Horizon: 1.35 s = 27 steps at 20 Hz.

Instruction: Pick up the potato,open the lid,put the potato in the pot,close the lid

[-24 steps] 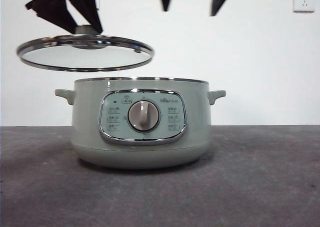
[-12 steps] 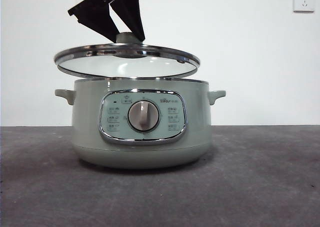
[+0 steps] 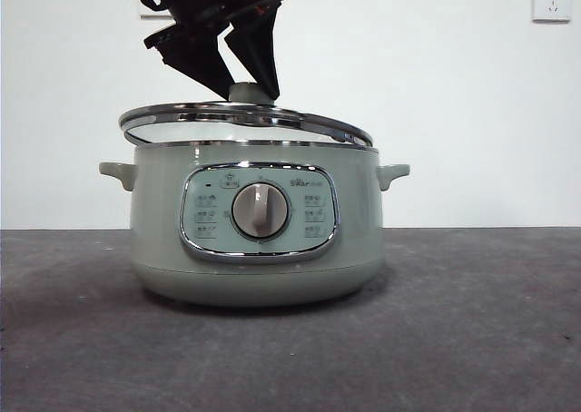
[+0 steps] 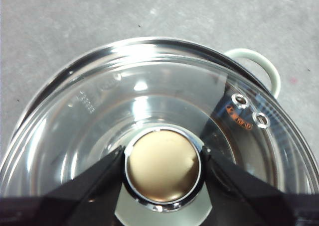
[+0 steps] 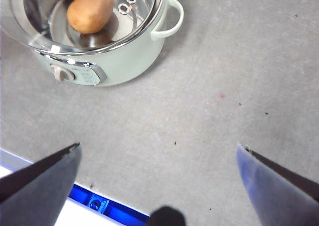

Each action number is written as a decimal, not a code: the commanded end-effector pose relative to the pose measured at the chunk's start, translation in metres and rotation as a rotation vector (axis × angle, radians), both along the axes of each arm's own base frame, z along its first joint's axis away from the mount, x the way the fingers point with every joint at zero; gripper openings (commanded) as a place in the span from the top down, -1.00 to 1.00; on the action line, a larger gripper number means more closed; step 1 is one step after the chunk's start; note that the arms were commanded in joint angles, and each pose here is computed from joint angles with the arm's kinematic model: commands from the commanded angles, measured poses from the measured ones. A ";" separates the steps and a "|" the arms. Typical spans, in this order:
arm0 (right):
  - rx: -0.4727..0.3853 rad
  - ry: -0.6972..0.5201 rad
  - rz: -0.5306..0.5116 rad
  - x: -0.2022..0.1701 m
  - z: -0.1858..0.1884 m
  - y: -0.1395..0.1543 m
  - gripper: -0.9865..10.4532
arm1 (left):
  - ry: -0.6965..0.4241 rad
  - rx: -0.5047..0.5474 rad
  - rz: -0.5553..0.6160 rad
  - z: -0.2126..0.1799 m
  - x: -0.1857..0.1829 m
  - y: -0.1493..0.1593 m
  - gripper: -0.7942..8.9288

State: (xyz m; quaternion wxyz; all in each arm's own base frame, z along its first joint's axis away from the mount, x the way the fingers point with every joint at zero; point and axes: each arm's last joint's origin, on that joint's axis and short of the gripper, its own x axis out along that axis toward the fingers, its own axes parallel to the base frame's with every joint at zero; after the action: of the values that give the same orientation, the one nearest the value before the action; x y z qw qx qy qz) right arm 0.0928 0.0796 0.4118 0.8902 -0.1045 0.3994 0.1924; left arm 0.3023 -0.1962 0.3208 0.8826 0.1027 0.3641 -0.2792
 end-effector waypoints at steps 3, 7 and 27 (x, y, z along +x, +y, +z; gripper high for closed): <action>-0.004 0.022 -0.012 -0.002 -0.002 -0.002 -0.28 | 0.001 0.009 0.008 -0.009 0.006 -0.004 0.86; 0.013 0.039 0.006 -0.002 -0.002 -0.001 -0.28 | -0.012 0.009 0.001 -0.008 0.006 -0.004 0.86; 0.039 0.057 -0.001 -0.002 -0.003 0.000 -0.28 | -0.056 0.022 -0.025 -0.006 0.009 -0.003 0.80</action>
State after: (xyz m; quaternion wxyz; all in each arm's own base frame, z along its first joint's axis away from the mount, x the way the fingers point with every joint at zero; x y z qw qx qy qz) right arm 0.0911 0.0800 0.4119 0.8847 -0.0809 0.4092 0.2080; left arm 0.3099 -0.2007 0.3152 0.8872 0.1129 0.3470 -0.2823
